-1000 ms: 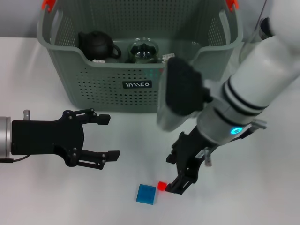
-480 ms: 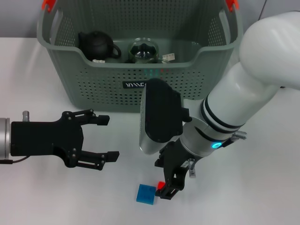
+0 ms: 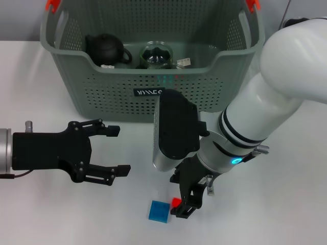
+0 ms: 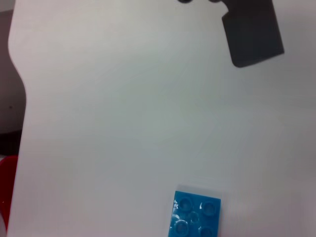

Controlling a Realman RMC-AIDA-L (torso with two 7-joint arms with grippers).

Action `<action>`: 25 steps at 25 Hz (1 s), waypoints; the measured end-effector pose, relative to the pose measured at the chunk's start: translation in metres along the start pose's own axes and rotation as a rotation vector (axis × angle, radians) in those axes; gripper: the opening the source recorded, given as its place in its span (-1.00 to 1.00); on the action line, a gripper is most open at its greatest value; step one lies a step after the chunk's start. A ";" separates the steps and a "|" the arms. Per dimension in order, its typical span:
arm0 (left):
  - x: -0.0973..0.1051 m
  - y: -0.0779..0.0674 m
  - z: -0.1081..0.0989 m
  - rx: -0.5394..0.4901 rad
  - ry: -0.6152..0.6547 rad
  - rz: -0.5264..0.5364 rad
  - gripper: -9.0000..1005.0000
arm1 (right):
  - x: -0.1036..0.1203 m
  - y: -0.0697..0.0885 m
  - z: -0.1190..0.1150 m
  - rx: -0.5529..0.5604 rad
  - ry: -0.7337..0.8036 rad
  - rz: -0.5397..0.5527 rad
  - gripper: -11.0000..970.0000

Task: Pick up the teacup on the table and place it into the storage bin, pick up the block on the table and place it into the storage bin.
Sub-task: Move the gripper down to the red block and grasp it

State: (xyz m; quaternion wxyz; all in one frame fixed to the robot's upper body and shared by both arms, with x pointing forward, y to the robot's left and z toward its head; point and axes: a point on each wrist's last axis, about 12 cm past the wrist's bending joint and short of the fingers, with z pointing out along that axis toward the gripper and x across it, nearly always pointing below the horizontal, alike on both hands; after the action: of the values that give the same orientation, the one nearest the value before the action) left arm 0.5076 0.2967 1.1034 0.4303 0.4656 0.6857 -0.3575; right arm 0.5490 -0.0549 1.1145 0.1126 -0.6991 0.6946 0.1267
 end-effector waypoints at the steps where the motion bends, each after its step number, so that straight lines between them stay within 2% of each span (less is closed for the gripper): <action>1: 0.000 0.000 0.000 0.000 0.000 -0.001 0.89 | 0.000 0.000 0.000 0.002 0.000 0.000 0.57; 25: 0.002 -0.001 0.001 0.000 -0.002 -0.007 0.89 | 0.003 -0.004 0.005 0.055 0.000 -0.012 0.57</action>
State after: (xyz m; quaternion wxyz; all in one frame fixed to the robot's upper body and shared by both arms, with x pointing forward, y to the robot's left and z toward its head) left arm 0.5069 0.2964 1.1017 0.4296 0.4628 0.6870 -0.3595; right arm 0.5528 -0.0557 1.1093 0.1324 -0.6998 0.6937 0.1071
